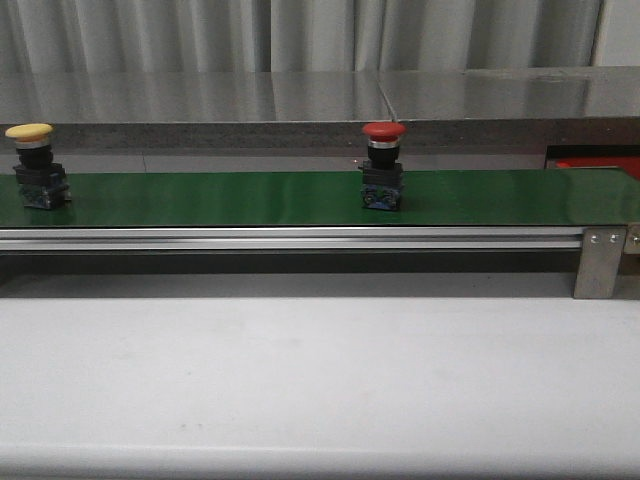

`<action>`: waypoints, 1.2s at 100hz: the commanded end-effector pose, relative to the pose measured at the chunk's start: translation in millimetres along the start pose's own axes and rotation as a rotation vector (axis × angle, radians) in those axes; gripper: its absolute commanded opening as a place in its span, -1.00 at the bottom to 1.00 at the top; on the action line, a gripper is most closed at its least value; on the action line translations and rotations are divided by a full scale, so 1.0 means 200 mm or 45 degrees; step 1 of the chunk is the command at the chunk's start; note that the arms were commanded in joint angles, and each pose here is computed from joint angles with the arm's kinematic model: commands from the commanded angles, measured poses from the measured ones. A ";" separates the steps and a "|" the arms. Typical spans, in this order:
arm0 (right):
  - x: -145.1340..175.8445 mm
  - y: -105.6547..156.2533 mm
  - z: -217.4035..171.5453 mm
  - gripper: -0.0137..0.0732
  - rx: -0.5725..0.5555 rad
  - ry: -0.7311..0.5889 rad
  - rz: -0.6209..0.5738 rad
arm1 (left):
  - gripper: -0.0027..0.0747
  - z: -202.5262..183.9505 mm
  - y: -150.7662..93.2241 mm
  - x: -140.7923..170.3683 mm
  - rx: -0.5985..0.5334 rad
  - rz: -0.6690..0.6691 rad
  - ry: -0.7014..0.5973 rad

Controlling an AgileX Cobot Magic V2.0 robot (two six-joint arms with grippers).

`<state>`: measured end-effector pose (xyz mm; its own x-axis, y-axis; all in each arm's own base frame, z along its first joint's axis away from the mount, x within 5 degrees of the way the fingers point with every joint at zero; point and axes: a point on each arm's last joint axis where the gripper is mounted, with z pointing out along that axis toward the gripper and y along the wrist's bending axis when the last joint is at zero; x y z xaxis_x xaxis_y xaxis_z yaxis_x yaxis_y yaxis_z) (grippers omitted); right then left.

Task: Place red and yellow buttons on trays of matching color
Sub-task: 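Carry the yellow button to the belt and release it with the left gripper, then grasp the red button at the belt's end with the right gripper and lift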

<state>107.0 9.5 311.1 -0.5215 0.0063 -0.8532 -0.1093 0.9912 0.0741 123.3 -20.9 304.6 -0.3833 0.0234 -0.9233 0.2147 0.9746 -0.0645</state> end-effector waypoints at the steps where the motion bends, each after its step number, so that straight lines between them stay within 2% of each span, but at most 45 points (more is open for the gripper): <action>1: -0.06 0.00 -0.02 -0.84 0.000 -0.117 0.021 | -0.98 -0.03 0.00 -0.07 -0.020 -0.022 -0.132; 13: -0.05 0.01 -0.02 -0.78 -0.008 -0.098 0.024 | -0.98 -0.03 0.00 -0.07 -0.020 -0.022 -0.130; 20: -0.05 0.01 -0.02 -0.58 -0.014 -0.078 0.024 | -0.98 -0.02 0.00 -0.07 -0.020 -0.022 -0.129; 27: -0.05 0.01 -0.02 -0.19 -0.015 -0.076 0.024 | -0.98 -0.02 0.00 -0.07 -0.020 -0.022 -0.129; 39: -0.05 0.01 -0.02 0.75 -0.016 -0.096 0.032 | -0.98 -0.02 0.00 -0.07 -0.020 -0.022 -0.129; 42: -0.06 0.01 -0.02 0.86 -0.015 -0.107 0.035 | -0.98 -0.02 0.00 -0.07 -0.020 -0.022 -0.129; 49: -0.07 0.01 -0.02 0.78 -0.010 -0.136 0.043 | -0.98 -0.02 0.00 -0.07 -0.020 -0.022 -0.129; 58: -0.12 0.00 -0.01 0.77 -0.012 -0.157 0.059 | -0.98 -0.02 0.00 -0.07 -0.020 -0.022 -0.129; 77: -0.24 -0.02 0.13 0.77 -0.028 -0.061 0.077 | -0.98 -0.02 0.00 -0.07 -0.020 -0.022 -0.129; 120: -0.48 -0.03 0.74 0.77 -0.105 0.210 0.027 | -0.98 -0.02 0.00 -0.07 -0.020 -0.022 -0.129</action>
<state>259.8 18.3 305.2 -0.7110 -0.0060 -0.7032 -0.1542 0.9770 0.1476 121.7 -20.8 305.5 -0.3722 0.0195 -0.9280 0.2130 0.9749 -0.0650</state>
